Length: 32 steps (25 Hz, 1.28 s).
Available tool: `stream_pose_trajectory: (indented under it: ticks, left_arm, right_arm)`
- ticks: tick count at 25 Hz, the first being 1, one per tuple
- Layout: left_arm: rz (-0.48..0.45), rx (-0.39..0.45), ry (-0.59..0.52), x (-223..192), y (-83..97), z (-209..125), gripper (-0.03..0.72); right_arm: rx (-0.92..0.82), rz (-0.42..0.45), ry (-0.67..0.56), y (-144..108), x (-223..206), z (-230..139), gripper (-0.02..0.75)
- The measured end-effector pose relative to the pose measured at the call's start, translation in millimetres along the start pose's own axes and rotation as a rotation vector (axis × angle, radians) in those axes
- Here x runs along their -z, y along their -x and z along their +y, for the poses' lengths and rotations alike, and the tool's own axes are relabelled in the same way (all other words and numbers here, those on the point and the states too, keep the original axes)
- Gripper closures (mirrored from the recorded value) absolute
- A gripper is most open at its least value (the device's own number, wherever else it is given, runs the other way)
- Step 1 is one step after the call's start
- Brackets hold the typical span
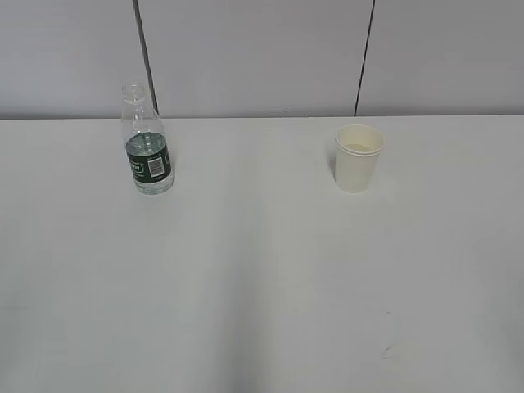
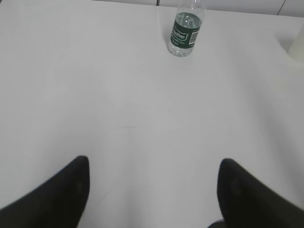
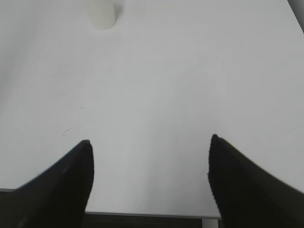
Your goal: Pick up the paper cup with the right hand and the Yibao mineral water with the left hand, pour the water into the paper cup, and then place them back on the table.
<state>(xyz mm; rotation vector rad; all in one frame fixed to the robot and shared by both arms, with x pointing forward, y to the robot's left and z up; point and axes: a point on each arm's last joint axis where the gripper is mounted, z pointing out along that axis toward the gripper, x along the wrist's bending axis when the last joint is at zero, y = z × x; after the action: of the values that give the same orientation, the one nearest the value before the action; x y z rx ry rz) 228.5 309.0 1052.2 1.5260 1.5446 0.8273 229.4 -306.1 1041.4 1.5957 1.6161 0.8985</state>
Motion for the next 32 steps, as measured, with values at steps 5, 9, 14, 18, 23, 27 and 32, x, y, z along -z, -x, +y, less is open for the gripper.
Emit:
stream_pose_trajectory:
  ticks: [5,9,14,18,23,27,32]
  left_arm:
    - [0.045,0.024,0.005,0.4,0.6,-0.2,0.186]
    - [0.055,0.025,0.006,0.4,0.3,-0.2,0.192]
    - [0.056,0.026,0.006,0.4,0.3,-0.2,0.204]
    - [0.057,0.027,0.006,0.4,0.3,-0.2,0.206]
    - [0.057,0.027,0.006,0.4,0.3,-0.2,0.206]
    - [0.057,0.027,0.006,0.4,0.3,-0.2,0.215]
    - [0.057,0.027,0.006,0.4,0.3,-0.2,0.219]
  right_arm:
    - [0.000,0.000,0.000,0.0,0.0,0.0,0.152]
    - [0.000,0.000,0.000,0.0,0.0,0.0,0.152]
    - [0.000,0.000,0.000,0.0,0.0,0.0,0.152]
    - [0.000,0.000,0.000,0.0,0.0,0.0,0.152]
    - [0.000,0.000,0.000,0.0,0.0,0.0,0.152]
    - [0.002,0.000,0.000,0.0,0.0,0.0,0.152]
    - [0.003,-0.002,0.000,0.1,0.0,0.0,0.152]
